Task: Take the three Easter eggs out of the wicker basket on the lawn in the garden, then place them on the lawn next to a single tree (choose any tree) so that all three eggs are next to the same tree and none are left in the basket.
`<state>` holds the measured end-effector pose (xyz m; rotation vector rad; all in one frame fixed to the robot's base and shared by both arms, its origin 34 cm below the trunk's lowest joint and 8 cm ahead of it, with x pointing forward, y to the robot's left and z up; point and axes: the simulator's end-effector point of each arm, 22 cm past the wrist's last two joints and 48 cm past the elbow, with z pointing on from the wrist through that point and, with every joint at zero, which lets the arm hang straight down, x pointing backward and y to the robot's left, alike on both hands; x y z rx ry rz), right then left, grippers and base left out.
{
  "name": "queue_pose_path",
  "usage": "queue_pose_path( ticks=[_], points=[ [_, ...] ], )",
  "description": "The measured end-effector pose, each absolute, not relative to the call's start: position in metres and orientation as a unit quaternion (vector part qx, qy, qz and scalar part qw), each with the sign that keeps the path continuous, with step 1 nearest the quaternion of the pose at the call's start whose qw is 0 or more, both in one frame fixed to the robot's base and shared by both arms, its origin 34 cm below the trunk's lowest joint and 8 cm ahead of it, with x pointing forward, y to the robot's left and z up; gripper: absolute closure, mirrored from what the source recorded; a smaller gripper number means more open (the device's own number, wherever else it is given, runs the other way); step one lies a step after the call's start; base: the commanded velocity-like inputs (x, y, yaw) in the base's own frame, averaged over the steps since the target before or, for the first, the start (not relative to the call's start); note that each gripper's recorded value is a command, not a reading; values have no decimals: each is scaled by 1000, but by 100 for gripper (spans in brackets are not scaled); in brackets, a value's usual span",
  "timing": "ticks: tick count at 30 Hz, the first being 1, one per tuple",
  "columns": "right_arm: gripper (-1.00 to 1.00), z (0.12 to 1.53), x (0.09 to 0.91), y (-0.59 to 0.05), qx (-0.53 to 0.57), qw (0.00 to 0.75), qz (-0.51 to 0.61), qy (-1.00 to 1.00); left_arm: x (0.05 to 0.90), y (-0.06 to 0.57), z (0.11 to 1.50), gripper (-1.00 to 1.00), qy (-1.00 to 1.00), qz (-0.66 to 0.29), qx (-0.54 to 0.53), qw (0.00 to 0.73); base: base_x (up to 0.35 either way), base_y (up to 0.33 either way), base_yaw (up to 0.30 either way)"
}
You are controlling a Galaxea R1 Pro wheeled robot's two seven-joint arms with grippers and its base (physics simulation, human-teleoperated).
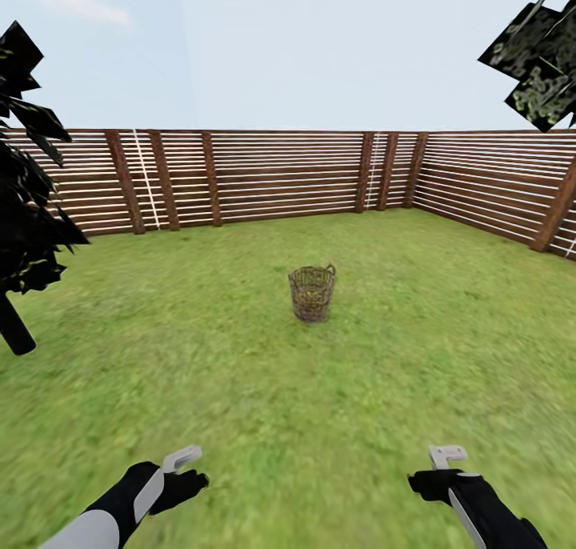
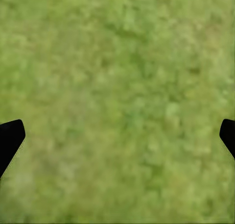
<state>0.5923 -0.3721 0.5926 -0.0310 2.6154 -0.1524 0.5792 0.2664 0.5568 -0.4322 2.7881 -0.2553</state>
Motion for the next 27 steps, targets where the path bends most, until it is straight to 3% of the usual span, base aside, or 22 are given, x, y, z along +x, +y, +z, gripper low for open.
queue_pose_path(
  ticks=[27],
  points=[
    [-100, 592, 592, -369, -13, 258, -55, 965, 580, 267, 557, -100, 972, -91, -152, 154, 339, 0, 5]
  ],
)
